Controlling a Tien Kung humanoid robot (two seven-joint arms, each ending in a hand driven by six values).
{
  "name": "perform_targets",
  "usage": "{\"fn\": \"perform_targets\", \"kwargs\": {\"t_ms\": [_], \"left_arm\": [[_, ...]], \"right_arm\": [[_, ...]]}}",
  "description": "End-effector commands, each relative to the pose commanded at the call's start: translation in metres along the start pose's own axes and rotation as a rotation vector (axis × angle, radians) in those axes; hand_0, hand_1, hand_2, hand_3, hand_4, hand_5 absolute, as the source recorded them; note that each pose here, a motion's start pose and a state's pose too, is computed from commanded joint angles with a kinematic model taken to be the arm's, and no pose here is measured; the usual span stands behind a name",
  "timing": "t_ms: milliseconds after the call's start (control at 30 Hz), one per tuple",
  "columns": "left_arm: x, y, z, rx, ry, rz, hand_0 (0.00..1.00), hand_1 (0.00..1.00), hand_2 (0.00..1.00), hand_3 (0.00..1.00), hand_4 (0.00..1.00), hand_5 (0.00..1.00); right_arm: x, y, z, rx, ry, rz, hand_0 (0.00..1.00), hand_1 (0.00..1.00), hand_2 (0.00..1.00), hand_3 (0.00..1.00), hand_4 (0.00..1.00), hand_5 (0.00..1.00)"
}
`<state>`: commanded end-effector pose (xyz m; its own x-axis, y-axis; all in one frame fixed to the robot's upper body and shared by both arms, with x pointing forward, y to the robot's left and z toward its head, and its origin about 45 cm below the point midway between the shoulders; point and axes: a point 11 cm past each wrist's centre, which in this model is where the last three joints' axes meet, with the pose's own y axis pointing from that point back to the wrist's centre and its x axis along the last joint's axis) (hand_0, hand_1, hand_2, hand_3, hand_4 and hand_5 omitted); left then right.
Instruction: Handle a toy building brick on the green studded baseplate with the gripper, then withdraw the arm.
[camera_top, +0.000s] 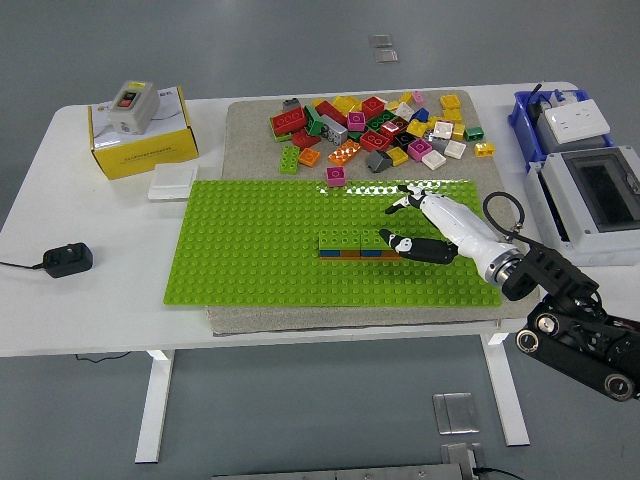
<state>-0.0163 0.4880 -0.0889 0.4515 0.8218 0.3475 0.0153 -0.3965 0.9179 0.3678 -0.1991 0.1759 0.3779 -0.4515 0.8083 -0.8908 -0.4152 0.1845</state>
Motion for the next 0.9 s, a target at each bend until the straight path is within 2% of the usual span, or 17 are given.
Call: {"fn": "perform_targets", "kwargs": {"t_ms": [200, 400, 533, 733, 900], "left_arm": [[-0.004, 0.0, -0.001, 0.0, 0.025, -0.007, 0.651, 0.64, 0.469, 0.569, 0.169, 0.767], [-0.017, -0.001, -0.005, 0.006, 0.065, -0.026, 0.651, 0.64, 0.469, 0.57, 0.169, 0.767], [-0.021, -0.001, -0.006, 0.013, 0.046, -0.024, 0.651, 0.641, 0.47, 0.57, 0.169, 0.766], [-0.018, -0.001, -0.006, 0.019, -0.011, -0.009, 0.651, 0.64, 0.47, 0.569, 0.17, 0.767], [-0.018, -0.001, -0.005, 0.021, -0.022, -0.007, 0.651, 0.64, 0.47, 0.569, 0.169, 0.767]], "right_arm": [[0.013, 0.004, -0.001, 0.006, -0.012, 0.046, 0.994, 0.975, 0.998, 0.734, 0.665, 0.682], [0.029, 0.016, -0.007, 0.021, -0.057, 0.145, 0.991, 0.97, 0.997, 0.73, 0.661, 0.678], [0.033, 0.023, -0.008, 0.026, -0.145, 0.213, 0.987, 0.967, 0.992, 0.731, 0.662, 0.675], [0.051, 0.029, 0.004, 0.003, -0.245, 0.316, 0.984, 0.955, 0.981, 0.742, 0.657, 0.67], [0.053, 0.034, 0.019, -0.032, -0.314, 0.348, 0.977, 0.948, 0.974, 0.745, 0.657, 0.668]]}}
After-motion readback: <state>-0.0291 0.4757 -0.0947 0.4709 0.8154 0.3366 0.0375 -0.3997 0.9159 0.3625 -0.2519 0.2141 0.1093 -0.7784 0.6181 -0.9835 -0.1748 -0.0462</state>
